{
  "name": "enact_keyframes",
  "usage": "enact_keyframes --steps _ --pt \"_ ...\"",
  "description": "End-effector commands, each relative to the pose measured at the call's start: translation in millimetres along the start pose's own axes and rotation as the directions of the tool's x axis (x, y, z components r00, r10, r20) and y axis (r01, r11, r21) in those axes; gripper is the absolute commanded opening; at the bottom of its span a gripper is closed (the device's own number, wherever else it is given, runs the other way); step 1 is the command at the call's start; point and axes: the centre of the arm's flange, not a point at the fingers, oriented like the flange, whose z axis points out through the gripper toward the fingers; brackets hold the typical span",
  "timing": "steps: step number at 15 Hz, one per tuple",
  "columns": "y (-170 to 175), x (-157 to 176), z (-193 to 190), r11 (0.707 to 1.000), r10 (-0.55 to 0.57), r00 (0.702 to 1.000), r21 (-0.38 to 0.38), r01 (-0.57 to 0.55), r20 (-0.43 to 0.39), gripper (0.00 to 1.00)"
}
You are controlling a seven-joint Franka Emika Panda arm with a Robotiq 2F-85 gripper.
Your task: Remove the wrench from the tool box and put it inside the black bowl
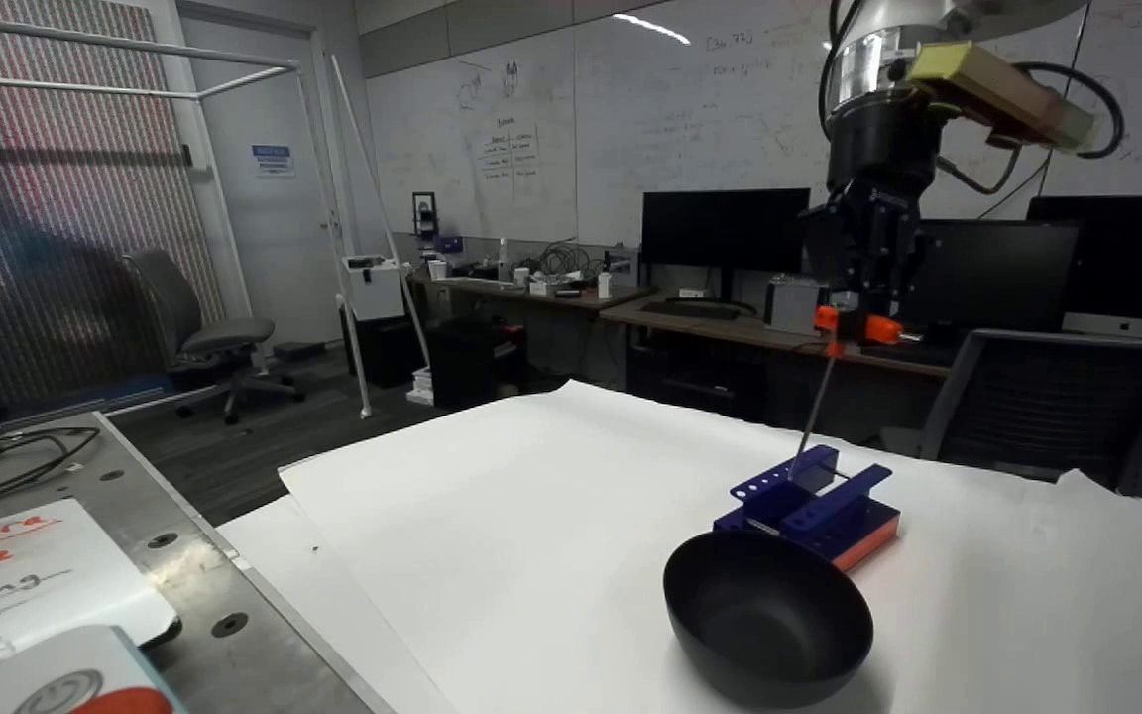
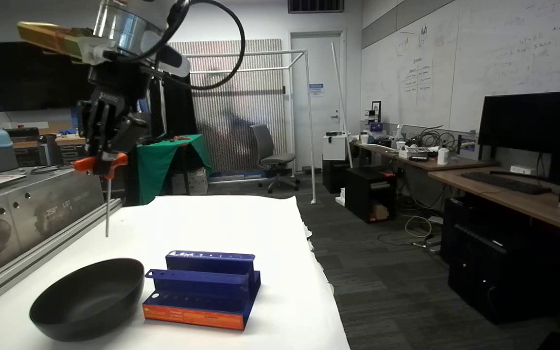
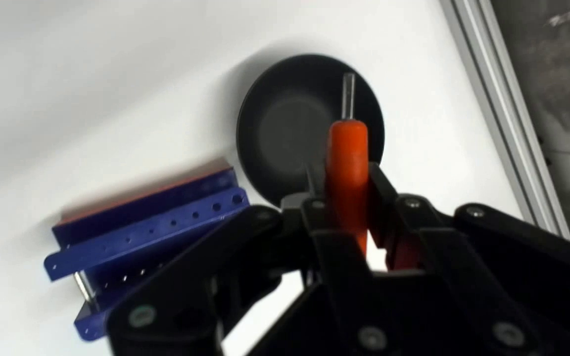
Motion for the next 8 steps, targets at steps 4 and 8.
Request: enact_keyframes --steps 4,8 --pt "19 31 88 0.985 -0.038 0.971 0.172 -0.003 0.235 0.05" --pt "26 49 152 0.971 -0.035 0.979 0.238 -0.014 0.199 0.05"
